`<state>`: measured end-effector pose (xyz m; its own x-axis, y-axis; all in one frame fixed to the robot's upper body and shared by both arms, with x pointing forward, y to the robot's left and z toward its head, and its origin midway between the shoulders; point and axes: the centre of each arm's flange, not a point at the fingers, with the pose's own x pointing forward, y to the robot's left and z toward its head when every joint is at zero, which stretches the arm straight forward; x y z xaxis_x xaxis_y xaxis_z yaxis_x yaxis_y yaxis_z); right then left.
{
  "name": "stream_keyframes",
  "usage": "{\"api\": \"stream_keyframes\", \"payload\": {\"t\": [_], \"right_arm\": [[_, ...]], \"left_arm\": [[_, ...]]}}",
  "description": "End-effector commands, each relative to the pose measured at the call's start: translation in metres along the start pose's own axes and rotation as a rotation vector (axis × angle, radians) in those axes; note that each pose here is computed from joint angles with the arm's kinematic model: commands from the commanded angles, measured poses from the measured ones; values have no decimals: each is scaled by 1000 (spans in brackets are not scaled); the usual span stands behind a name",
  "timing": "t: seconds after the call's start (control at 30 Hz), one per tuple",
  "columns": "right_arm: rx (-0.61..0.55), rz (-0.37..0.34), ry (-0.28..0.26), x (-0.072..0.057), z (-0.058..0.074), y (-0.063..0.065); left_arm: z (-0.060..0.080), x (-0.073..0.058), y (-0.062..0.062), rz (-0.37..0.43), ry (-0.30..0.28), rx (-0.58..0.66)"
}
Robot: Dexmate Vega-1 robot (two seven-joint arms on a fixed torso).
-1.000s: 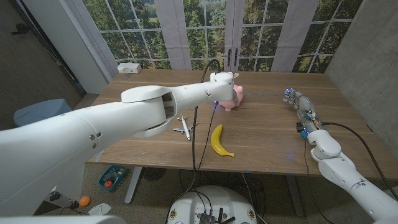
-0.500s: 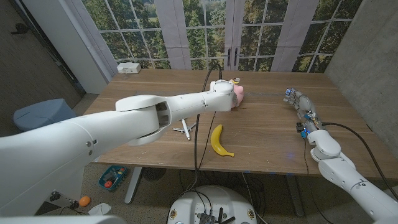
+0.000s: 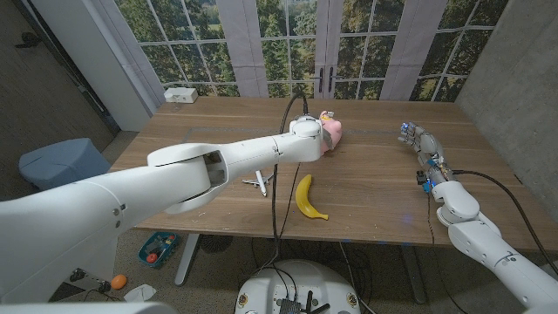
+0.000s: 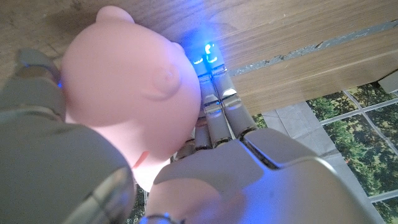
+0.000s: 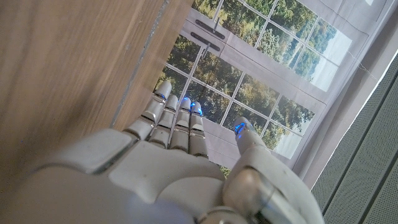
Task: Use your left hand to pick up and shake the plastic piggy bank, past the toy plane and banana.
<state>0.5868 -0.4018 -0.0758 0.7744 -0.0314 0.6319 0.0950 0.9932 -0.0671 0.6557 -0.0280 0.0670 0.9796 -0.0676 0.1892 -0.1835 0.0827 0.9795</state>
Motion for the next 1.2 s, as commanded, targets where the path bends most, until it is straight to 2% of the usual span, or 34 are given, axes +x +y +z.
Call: {"api": "stream_keyframes", "payload": {"t": [0.03, 0.2, 0.37, 0.73, 1.2], "right_arm": [[2, 3, -6, 0, 3, 3], [1, 7, -5, 0, 4, 5], [0, 12, -3, 2, 4, 9], [0, 30, 9, 6, 5, 21], [12, 39, -8, 8, 9, 40]], "left_arm": [[-18, -17, 15, 150, -49, -141], [-31, -22, 17, 215, -86, -219], [-44, -26, 19, 267, -147, -303], [-79, -31, 29, 301, -276, -433], [-106, -45, 40, 303, -334, -423]]}}
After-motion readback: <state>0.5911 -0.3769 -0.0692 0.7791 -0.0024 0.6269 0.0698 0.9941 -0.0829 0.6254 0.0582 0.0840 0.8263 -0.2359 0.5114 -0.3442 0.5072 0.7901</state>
